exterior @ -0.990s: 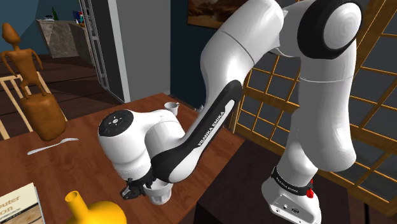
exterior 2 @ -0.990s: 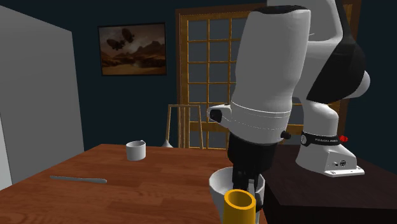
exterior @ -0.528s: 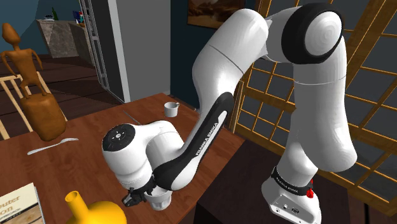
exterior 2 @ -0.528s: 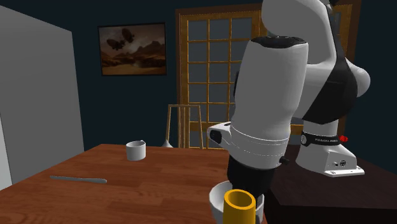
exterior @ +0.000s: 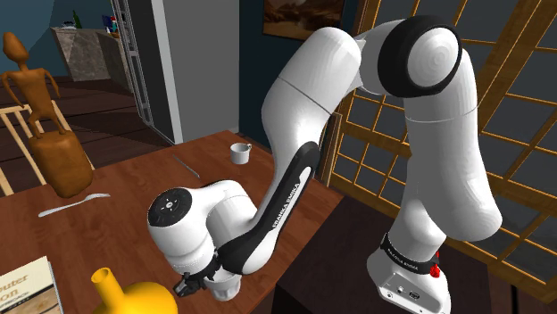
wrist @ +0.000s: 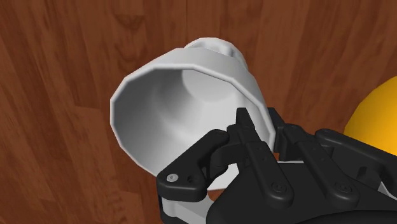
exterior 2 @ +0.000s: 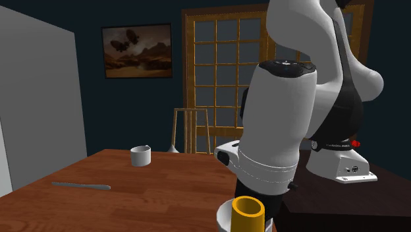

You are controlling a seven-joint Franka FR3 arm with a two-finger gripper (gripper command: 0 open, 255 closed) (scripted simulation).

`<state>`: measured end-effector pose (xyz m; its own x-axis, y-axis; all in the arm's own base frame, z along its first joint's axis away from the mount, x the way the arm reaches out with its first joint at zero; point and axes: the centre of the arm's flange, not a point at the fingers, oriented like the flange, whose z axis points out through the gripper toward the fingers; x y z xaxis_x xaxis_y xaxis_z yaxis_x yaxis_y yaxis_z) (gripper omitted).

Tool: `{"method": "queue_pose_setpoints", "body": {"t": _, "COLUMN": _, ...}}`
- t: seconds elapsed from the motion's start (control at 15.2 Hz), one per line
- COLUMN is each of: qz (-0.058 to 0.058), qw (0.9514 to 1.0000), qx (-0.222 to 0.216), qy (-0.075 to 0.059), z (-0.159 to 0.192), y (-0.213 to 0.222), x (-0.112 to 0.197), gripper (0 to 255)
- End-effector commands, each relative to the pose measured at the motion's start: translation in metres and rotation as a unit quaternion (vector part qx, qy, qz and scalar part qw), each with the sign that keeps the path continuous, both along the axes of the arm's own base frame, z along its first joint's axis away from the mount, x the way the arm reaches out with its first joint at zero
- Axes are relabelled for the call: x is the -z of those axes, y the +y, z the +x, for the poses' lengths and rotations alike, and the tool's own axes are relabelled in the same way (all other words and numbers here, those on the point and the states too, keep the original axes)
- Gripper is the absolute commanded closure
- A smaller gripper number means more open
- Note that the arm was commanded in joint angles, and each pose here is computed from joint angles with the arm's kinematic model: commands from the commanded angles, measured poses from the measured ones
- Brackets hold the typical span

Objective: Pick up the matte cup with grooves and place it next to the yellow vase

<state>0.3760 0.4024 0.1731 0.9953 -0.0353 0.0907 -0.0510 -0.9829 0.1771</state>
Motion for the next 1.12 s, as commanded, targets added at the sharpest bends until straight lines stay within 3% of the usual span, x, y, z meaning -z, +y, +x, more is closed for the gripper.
{"method": "queue_pose_setpoints", "body": {"t": 0.0, "qz": 0.0, "qw": 1.0, "qx": 0.0, "qy": 0.0, "z": 0.0, "y": 0.0, "x": 0.0, "gripper": 255}}
{"method": "queue_pose_setpoints", "body": {"t": 0.2, "qz": 0.0, "qw": 1.0, "qx": 0.0, "qy": 0.0, "z": 0.0, "y": 0.0, "x": 0.0, "gripper": 255}}
{"method": "queue_pose_setpoints", "body": {"t": 0.26, "qz": 0.0, "qw": 1.0, "qx": 0.0, "qy": 0.0, "z": 0.0, "y": 0.0, "x": 0.0, "gripper": 0}}
{"method": "queue_pose_setpoints", "body": {"t": 0.59, "qz": 0.0, "qw": 1.0, "qx": 0.0, "qy": 0.0, "z": 0.0, "y": 0.0, "x": 0.0, "gripper": 0}}
{"method": "queue_pose_setpoints", "body": {"t": 0.86, "qz": 0.0, "qw": 1.0, "qx": 0.0, "qy": 0.0, "z": -0.004, "y": 0.009, "x": -0.049, "gripper": 0}}
{"method": "queue_pose_setpoints", "body": {"t": 1.06, "qz": 0.0, "qw": 1.0, "qx": 0.0, "qy": 0.0, "z": -0.004, "y": 0.009, "x": -0.049, "gripper": 0}}
